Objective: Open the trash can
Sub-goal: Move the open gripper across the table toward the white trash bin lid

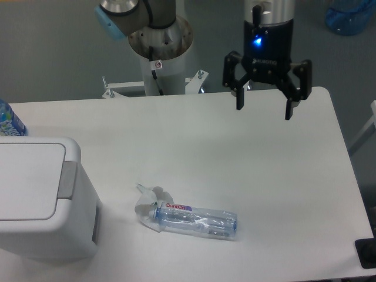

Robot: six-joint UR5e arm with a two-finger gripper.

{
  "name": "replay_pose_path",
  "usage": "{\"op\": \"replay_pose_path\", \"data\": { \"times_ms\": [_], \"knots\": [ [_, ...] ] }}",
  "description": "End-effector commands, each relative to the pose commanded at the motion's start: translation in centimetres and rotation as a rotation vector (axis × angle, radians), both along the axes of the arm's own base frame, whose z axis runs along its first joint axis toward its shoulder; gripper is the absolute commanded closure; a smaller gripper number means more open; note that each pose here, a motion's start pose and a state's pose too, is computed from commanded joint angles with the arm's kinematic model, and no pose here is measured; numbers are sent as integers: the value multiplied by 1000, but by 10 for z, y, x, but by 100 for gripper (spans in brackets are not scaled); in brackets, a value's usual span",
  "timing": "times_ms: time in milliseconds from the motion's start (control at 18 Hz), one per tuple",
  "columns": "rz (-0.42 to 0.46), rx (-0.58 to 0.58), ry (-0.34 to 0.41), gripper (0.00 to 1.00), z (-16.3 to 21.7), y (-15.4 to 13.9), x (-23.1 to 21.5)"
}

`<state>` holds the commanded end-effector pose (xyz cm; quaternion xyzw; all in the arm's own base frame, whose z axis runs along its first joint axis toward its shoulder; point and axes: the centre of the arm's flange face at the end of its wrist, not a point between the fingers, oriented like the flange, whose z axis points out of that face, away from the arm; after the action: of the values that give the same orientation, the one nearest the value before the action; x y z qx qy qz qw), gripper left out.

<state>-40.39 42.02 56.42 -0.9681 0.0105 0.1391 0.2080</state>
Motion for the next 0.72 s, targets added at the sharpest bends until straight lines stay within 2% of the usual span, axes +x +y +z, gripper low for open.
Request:
{"op": "replay_pose_path", "data": {
  "times_ms": [444,611,722],
  "knots": [
    [140,138,-81,0,-17,71,47],
    [210,186,-126,0,-24,84,64],
    [226,209,-165,0,-29,97,79]
  ]
}}
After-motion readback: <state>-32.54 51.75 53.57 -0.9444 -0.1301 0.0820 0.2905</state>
